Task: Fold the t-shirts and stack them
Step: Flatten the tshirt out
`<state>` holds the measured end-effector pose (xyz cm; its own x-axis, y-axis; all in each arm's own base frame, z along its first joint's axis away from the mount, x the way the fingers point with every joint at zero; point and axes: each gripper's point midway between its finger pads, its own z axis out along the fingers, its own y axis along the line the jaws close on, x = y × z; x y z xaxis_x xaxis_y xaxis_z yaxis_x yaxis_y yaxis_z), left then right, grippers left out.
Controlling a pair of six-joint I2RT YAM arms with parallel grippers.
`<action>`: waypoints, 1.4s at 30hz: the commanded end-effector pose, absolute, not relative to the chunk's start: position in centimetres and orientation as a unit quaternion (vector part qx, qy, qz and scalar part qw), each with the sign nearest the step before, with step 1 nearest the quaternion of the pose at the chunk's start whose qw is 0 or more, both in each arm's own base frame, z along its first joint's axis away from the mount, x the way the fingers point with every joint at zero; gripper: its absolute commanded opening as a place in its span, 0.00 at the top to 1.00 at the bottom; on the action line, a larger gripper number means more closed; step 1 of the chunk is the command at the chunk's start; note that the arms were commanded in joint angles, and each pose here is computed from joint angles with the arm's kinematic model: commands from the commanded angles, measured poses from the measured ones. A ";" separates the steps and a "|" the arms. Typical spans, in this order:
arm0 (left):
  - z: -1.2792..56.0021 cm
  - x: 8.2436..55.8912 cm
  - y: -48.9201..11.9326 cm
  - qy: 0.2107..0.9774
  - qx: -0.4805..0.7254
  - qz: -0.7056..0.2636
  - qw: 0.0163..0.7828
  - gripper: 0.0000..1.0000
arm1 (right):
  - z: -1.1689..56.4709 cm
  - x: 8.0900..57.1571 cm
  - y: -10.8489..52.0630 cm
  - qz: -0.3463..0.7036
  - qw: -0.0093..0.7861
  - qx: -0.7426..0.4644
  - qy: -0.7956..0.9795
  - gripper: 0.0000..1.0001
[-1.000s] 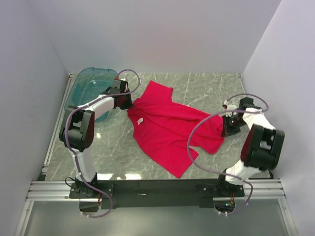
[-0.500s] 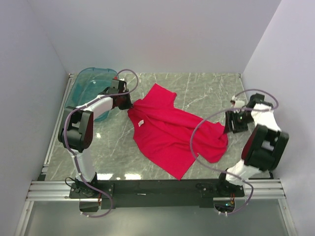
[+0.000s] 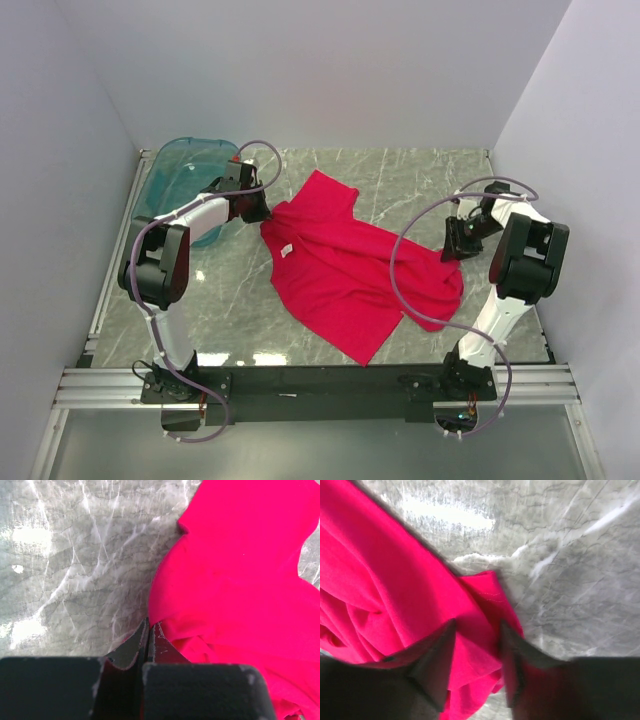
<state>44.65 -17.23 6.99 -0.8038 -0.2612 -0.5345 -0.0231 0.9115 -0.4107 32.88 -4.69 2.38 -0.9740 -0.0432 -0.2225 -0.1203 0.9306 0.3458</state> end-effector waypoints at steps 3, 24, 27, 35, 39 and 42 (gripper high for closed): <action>9.3 45.2 -17.6 0.916 -0.074 -0.217 0.328 1.00 | 3.2 33.5 -4.7 0.189 0.115 -0.049 0.974 0.83; 10.0 46.0 -17.1 0.917 -0.074 -0.198 0.339 1.00 | 14.9 55.8 -5.2 0.002 0.427 -0.058 0.902 1.00; 10.5 46.2 -16.9 0.916 -0.074 -0.194 0.344 1.00 | 16.3 56.8 -3.7 0.014 0.454 -0.079 0.887 1.00; 11.5 46.4 -16.8 0.910 -0.071 -0.193 0.359 1.00 | 27.8 46.5 -0.8 0.084 0.596 -0.159 0.783 1.00; 12.0 46.4 -16.8 0.906 -0.069 -0.197 0.369 1.00 | 29.3 40.4 0.4 0.094 0.582 -0.198 0.783 1.00; 12.6 46.2 -16.9 0.899 -0.069 -0.207 0.379 1.00 | 32.7 35.1 2.4 0.102 0.610 -0.230 0.751 1.00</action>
<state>45.17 -16.86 8.07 -0.7836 -0.2640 -0.5624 -0.0239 0.9174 -0.3973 38.95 -0.29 31.33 -0.2200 -0.1877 -0.9573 -0.3622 0.9269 -0.0985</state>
